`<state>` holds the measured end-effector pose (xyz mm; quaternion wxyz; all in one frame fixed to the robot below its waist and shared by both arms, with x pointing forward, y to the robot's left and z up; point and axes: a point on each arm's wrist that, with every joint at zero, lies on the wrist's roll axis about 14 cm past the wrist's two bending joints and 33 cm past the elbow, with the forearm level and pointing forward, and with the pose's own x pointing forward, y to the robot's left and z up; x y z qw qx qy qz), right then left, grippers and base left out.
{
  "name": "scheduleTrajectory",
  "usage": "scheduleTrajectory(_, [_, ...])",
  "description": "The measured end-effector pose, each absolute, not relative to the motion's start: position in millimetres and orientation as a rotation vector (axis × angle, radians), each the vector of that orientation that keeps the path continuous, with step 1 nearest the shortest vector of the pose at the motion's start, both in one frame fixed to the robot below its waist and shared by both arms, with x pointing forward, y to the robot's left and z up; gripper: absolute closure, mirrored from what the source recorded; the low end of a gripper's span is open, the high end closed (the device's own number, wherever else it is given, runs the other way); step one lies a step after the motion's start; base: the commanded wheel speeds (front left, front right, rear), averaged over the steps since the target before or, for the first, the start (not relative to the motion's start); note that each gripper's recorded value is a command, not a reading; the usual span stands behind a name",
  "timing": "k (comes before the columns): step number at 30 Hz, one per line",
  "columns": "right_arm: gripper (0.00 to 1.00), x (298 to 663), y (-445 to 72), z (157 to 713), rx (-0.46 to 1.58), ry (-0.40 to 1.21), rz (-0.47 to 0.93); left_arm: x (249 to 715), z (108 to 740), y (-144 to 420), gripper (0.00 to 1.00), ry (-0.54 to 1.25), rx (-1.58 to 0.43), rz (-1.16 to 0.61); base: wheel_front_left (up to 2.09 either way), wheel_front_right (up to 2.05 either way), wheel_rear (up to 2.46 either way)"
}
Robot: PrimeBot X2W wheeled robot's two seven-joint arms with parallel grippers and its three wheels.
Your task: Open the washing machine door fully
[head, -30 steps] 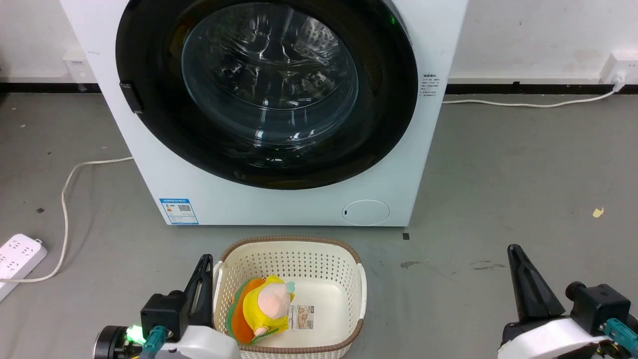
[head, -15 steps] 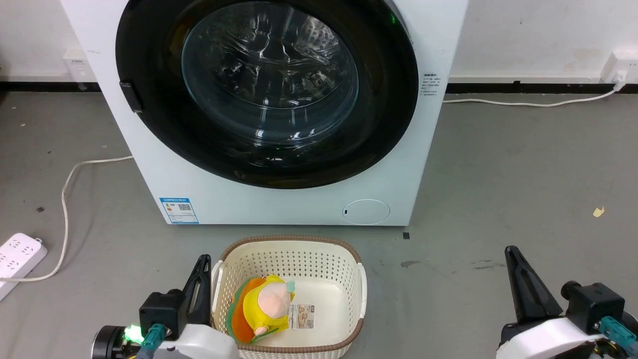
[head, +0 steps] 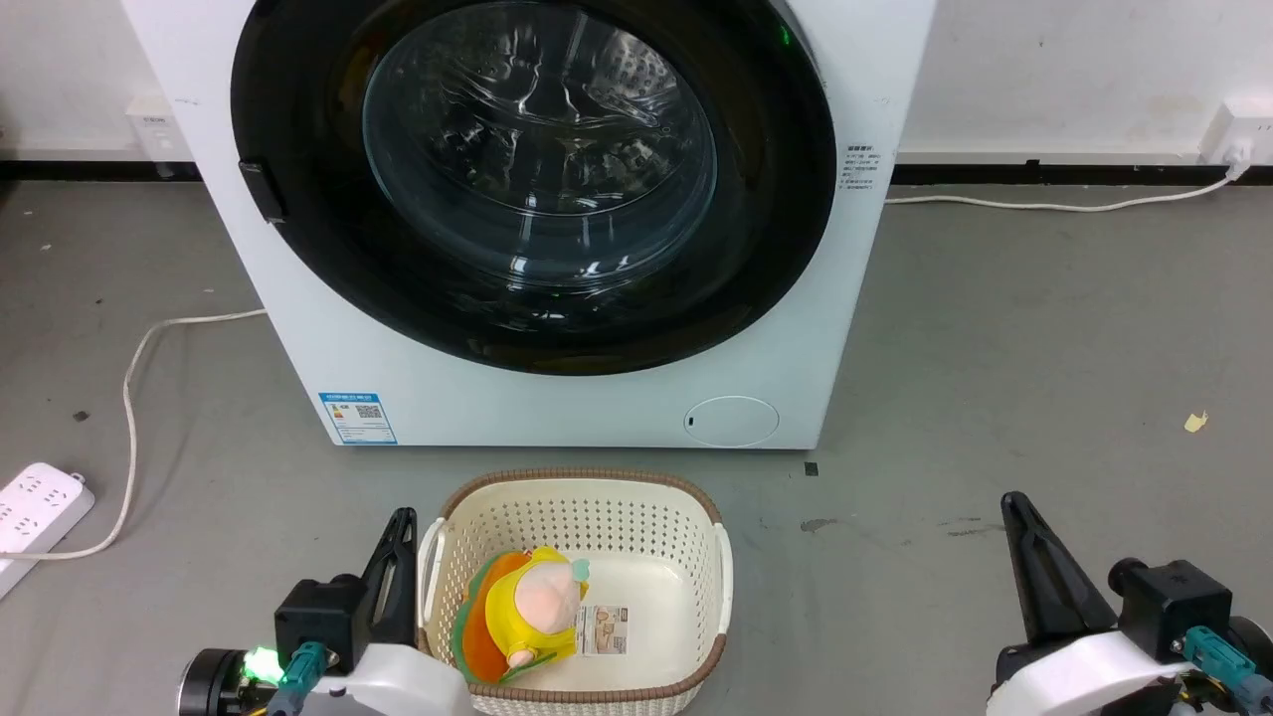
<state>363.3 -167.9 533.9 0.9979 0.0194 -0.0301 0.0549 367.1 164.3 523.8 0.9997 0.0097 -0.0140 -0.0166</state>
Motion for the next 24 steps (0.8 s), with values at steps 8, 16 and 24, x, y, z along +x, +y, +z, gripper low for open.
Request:
scheduleTrajectory(8, [1.00, 363.8, -167.0, 532.2, 0.028, -0.049, 0.113, 367.4, 523.4, 167.0, 1.00, -0.021, 0.021, -0.025, 0.00, 0.00, 0.00])
scheduleTrajectory(16, [1.00, 364.9, -166.1, 530.9, 0.018, -0.038, 0.115, 367.6, 522.7, 169.6, 1.00, -0.014, 0.028, -0.018, 0.00, 0.00, 0.00])
scheduleTrajectory(24, [1.00, 365.1, -165.1, 528.5, 0.006, -0.025, 0.118, 367.9, 522.0, 171.0, 1.00, -0.004, 0.029, -0.015, 0.00, 0.00, 0.00])
